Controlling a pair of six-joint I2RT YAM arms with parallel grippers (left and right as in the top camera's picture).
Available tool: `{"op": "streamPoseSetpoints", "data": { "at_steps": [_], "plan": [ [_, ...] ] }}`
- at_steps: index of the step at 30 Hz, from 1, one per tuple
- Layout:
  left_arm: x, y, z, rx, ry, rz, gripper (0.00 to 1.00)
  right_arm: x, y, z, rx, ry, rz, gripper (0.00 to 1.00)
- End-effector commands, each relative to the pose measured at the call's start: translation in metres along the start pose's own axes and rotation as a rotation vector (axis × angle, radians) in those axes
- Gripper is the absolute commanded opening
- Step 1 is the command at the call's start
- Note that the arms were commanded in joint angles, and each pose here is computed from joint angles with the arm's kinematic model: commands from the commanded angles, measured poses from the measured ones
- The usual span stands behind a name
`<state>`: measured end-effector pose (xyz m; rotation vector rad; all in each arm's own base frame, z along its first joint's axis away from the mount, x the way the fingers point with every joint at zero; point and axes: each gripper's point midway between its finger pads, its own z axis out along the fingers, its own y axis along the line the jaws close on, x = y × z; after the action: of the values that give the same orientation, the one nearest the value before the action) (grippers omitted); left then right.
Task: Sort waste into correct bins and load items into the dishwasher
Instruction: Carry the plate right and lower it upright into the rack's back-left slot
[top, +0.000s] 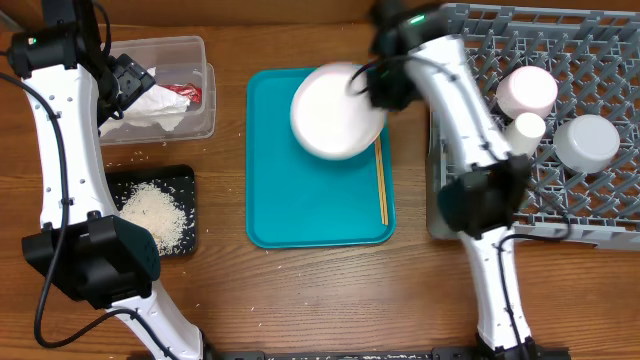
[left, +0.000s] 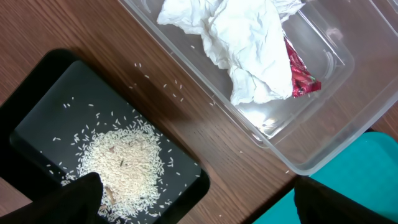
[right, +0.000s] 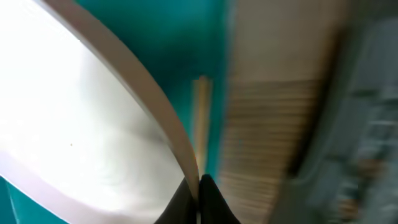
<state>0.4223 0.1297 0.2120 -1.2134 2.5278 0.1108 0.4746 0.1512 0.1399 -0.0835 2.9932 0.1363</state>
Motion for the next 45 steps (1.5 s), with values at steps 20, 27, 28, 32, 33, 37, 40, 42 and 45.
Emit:
{"op": "streamPoseSetpoints", "data": {
  "at_steps": [20,27,28,32,33,37,40,42,45],
  "plan": [
    [-0.004,-0.002,-0.016,0.03,-0.032,-0.007,1.0,-0.031,-0.257,-0.131,0.646,-0.452,0.65,0.04],
    [-0.004,-0.002,-0.016,0.03,-0.032,-0.007,1.0,-0.039,-0.262,-0.137,0.67,-0.506,0.665,0.04],
    [-0.004,-0.002,-0.016,0.03,-0.032,-0.007,1.0,-0.04,-0.262,-0.137,0.664,-0.509,0.67,0.04],
    [-0.004,-0.002,-0.016,0.03,-0.032,-0.007,1.0,-0.043,-0.262,-0.133,0.66,-0.518,0.69,0.04],
    [-0.004,-0.002,-0.016,0.03,-0.032,-0.007,1.0,-0.043,-0.262,-0.13,0.661,-0.512,0.688,0.04],
    [-0.004,-0.002,-0.016,0.03,-0.032,-0.007,1.0,-0.045,-0.265,-0.114,0.675,-0.483,0.68,0.04],
    [-0.004,-0.002,-0.016,0.03,-0.032,-0.007,1.0,-0.047,-0.268,-0.105,0.692,-0.473,0.678,0.04],
    [-0.004,-0.002,-0.016,0.03,-0.032,-0.007,1.0,-0.049,-0.268,-0.099,0.693,-0.469,0.676,0.04],
    [-0.004,-0.002,-0.016,0.03,-0.032,-0.007,1.0,-0.049,-0.265,-0.097,0.693,-0.462,0.667,0.04]
  ]
}}
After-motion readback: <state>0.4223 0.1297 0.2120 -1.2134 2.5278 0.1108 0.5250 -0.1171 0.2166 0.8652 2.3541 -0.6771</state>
